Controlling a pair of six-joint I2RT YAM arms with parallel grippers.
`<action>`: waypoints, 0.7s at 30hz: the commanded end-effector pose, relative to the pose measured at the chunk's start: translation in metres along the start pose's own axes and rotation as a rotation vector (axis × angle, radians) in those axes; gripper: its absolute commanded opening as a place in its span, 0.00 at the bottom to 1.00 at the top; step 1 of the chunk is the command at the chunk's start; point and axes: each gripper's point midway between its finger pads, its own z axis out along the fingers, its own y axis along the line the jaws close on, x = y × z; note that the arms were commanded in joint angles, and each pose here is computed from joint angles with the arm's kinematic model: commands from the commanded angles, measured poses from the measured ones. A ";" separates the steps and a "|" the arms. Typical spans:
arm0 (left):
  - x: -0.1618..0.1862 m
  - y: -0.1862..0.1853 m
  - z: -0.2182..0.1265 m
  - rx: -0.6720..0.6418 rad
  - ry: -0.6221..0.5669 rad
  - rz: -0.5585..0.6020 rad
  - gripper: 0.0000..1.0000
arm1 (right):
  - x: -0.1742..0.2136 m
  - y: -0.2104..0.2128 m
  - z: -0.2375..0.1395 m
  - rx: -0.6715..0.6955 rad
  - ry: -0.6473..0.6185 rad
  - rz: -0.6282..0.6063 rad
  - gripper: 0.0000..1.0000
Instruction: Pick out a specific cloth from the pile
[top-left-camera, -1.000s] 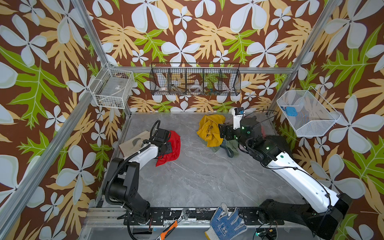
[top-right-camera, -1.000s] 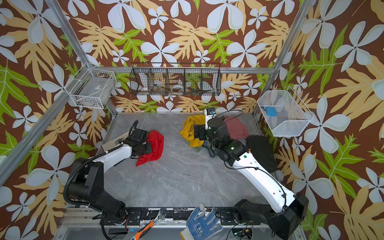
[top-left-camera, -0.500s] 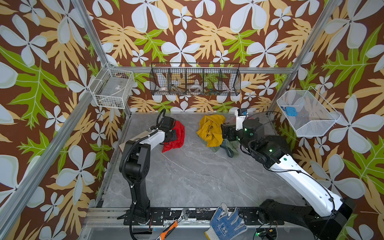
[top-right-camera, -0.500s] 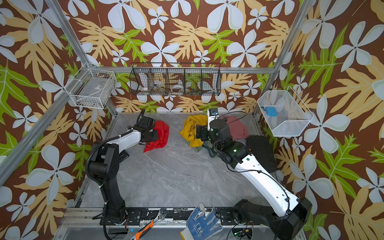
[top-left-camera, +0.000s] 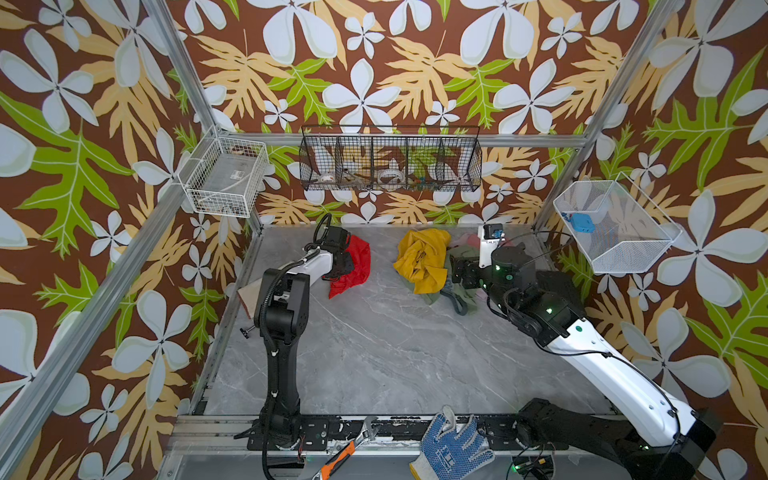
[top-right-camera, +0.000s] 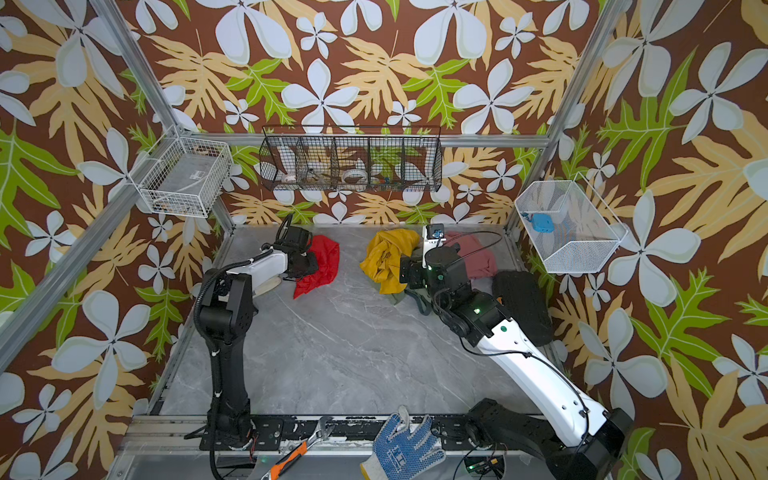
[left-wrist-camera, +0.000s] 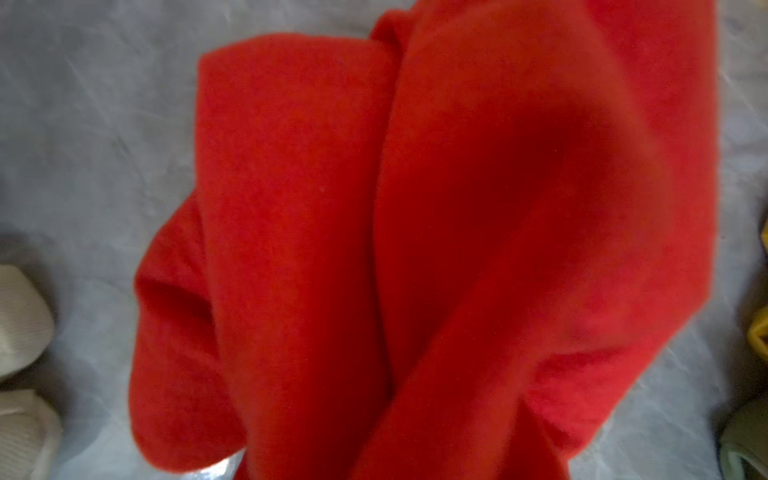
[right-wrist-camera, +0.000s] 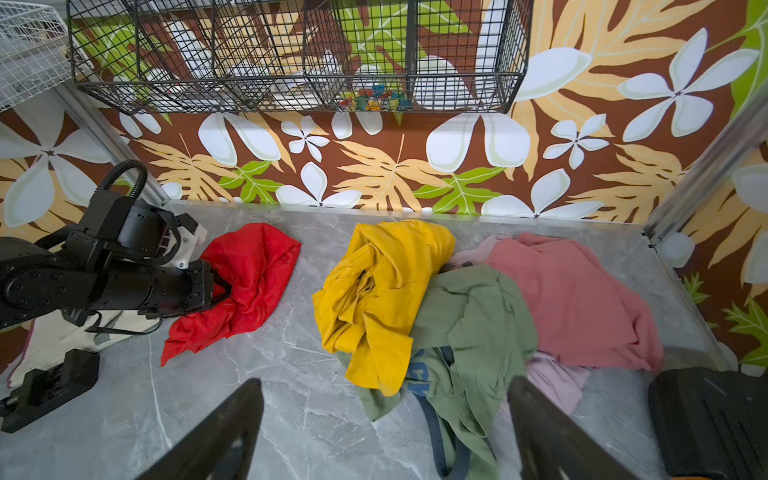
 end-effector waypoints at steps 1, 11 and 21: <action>-0.005 0.011 -0.005 -0.031 -0.021 -0.032 0.00 | 0.000 -0.011 -0.003 0.042 -0.013 0.010 0.92; -0.018 0.000 -0.006 0.018 -0.026 -0.020 0.28 | 0.012 -0.017 -0.001 0.060 0.011 -0.028 0.93; -0.040 0.002 -0.042 0.013 -0.120 -0.049 1.00 | 0.008 -0.036 -0.009 0.112 0.001 -0.072 0.97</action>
